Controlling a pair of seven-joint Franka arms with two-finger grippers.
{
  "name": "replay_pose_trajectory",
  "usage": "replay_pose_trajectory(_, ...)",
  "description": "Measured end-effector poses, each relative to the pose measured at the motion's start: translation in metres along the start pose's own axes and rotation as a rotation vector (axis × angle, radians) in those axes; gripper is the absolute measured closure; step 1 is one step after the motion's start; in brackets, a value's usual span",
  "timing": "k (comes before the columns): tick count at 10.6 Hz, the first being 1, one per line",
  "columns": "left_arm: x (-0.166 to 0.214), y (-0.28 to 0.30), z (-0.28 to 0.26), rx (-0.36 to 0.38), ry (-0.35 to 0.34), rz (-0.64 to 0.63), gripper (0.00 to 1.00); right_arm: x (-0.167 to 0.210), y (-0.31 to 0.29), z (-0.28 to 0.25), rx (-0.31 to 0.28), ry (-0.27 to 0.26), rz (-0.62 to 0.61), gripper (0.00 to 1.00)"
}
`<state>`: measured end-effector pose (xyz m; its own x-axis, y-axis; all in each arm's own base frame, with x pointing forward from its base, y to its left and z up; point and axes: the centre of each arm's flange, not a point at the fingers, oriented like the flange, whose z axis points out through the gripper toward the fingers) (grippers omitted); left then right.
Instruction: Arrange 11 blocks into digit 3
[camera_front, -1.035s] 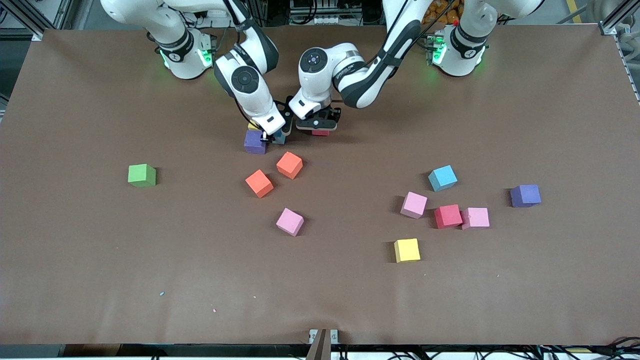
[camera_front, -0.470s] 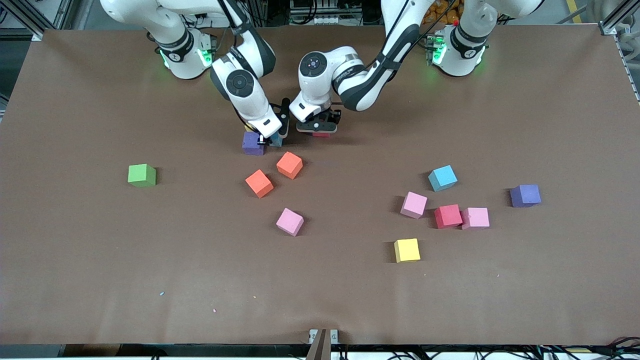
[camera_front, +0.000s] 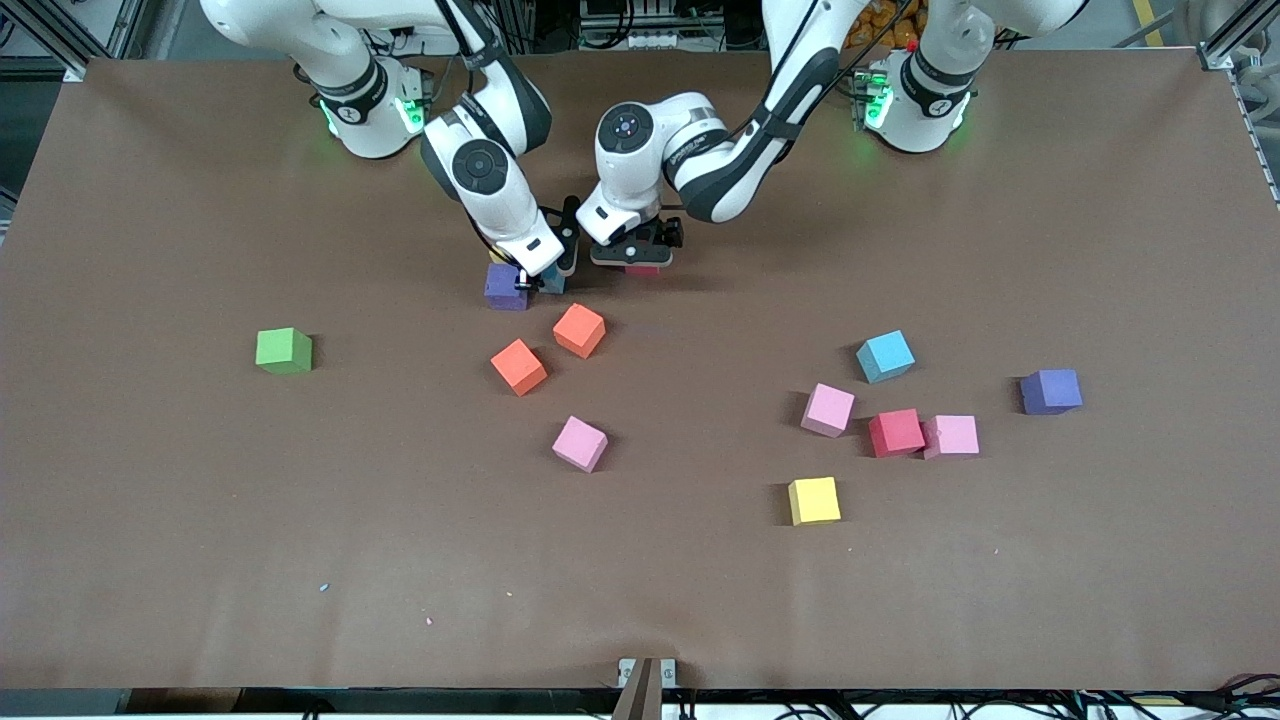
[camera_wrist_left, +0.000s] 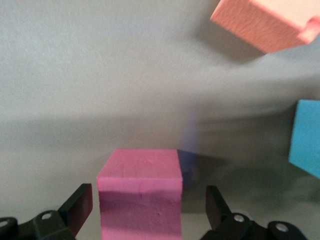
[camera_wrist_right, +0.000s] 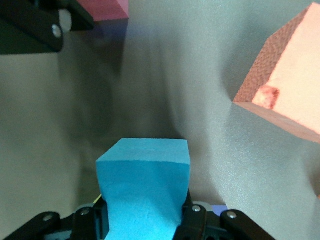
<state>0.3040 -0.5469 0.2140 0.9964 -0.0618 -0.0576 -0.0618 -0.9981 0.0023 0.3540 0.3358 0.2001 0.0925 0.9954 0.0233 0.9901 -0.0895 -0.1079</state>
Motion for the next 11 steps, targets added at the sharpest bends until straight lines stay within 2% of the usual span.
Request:
replay_pose_trajectory(3, 0.019, -0.012, -0.038, 0.005, 0.022, -0.04, 0.0, 0.0, 0.0, 0.0, 0.0, 0.0, 0.0, 0.47)
replay_pose_trajectory(6, 0.06, -0.055, -0.094, 0.035, 0.04, -0.112, 0.0, 0.002, -0.002, 0.0, 0.0, 0.0, -0.007, 0.47)
replay_pose_trajectory(9, 0.122, -0.124, -0.12, 0.037, 0.049, -0.074, 0.0, 0.025, -0.026, 0.001, -0.003, 0.003, -0.009, 0.47)
replay_pose_trajectory(11, 0.167, -0.183, -0.124, 0.038, 0.044, 0.003, 0.0, 0.054, -0.059, 0.0, -0.009, 0.008, 0.025, 0.47)
